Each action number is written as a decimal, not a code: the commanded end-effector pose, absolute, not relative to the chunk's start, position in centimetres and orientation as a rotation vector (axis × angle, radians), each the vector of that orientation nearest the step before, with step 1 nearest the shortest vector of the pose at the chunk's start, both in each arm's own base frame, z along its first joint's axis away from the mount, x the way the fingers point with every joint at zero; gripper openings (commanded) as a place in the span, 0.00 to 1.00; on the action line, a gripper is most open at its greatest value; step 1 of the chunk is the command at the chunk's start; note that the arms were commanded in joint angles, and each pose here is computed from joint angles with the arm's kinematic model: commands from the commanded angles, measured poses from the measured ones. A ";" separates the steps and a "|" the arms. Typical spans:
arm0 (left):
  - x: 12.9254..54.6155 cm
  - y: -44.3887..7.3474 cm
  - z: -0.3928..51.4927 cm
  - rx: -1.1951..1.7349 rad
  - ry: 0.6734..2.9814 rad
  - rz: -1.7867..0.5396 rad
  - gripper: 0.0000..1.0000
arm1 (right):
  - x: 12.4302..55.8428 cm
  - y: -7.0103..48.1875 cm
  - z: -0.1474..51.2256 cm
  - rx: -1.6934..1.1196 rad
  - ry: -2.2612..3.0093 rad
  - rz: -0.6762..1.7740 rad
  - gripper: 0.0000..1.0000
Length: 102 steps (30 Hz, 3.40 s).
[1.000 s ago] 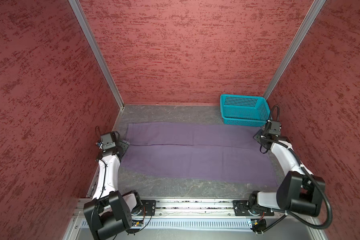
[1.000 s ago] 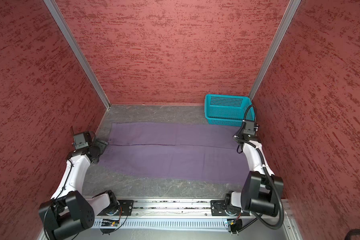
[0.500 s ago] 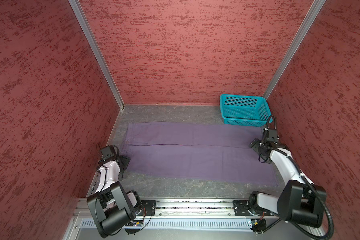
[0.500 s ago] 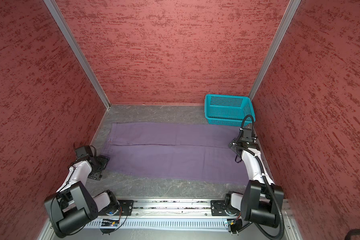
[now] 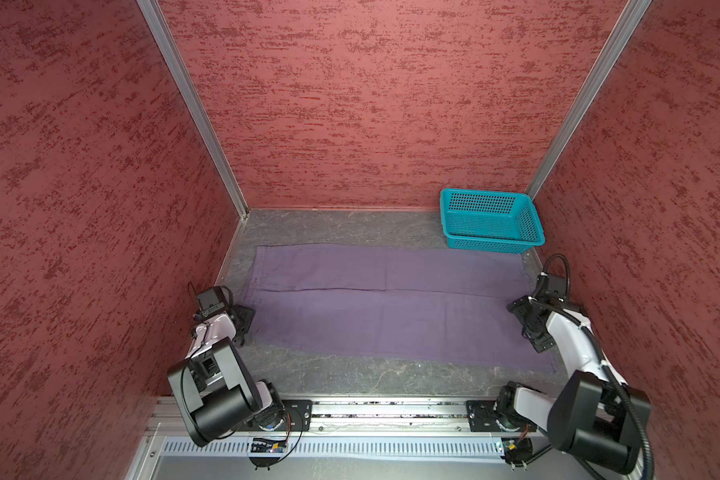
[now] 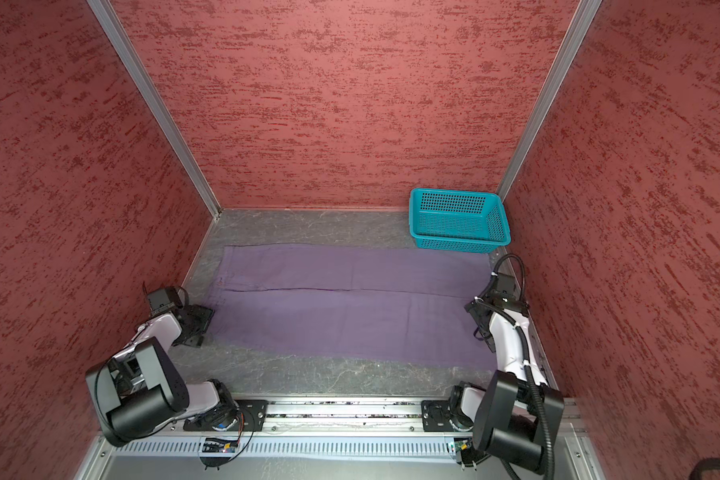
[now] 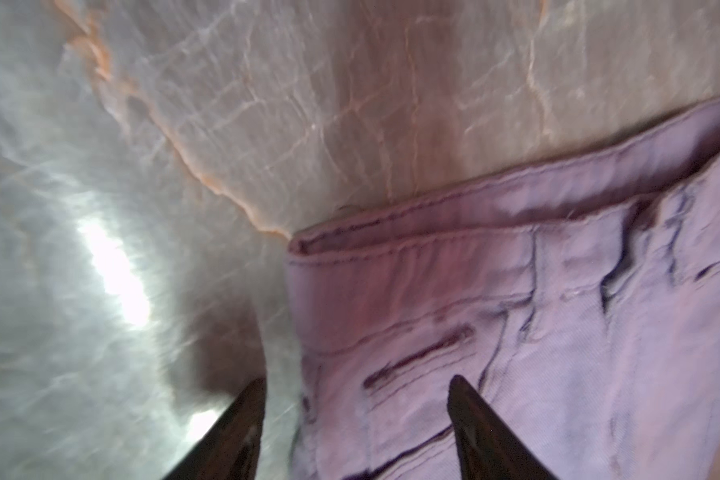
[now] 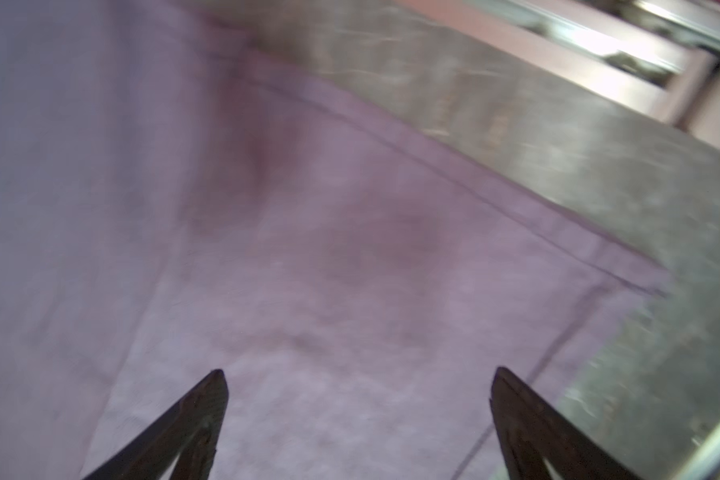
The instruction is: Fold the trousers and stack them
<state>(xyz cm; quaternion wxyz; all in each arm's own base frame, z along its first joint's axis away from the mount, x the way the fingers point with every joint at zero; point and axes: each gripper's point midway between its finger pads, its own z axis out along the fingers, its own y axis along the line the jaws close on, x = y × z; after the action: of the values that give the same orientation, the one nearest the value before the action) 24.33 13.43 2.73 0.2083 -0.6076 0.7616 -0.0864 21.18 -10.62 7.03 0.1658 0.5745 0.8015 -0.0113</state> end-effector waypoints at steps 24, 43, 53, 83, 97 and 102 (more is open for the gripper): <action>25.5 12.1 0.2 -1.703 2.163 -0.362 0.26 | 14.1 -14.4 0.7 2.209 1.978 0.038 0.87; 24.8 12.0 0.7 -1.696 2.182 -0.289 0.72 | 13.6 -15.2 -1.0 2.206 2.008 0.011 0.00; 26.1 12.3 0.2 -1.691 2.204 -0.267 0.64 | 13.8 -15.4 -1.0 2.207 2.020 0.022 0.00; 21.5 20.9 21.9 -1.636 1.629 -0.224 0.00 | 21.2 -19.9 13.4 1.834 1.636 0.224 0.00; 24.5 21.4 21.9 -1.620 1.686 -0.215 0.00 | 28.6 -19.6 20.9 1.591 1.680 0.157 0.00; 23.8 21.1 22.1 -1.619 1.698 -0.192 0.00 | 29.1 -19.5 21.7 1.565 1.674 0.140 0.00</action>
<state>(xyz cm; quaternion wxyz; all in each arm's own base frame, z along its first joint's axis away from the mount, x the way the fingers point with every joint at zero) 23.74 18.40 18.83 0.3172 -0.6453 0.6839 -0.1238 28.84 -16.29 18.51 0.3418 0.6114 0.7057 0.1062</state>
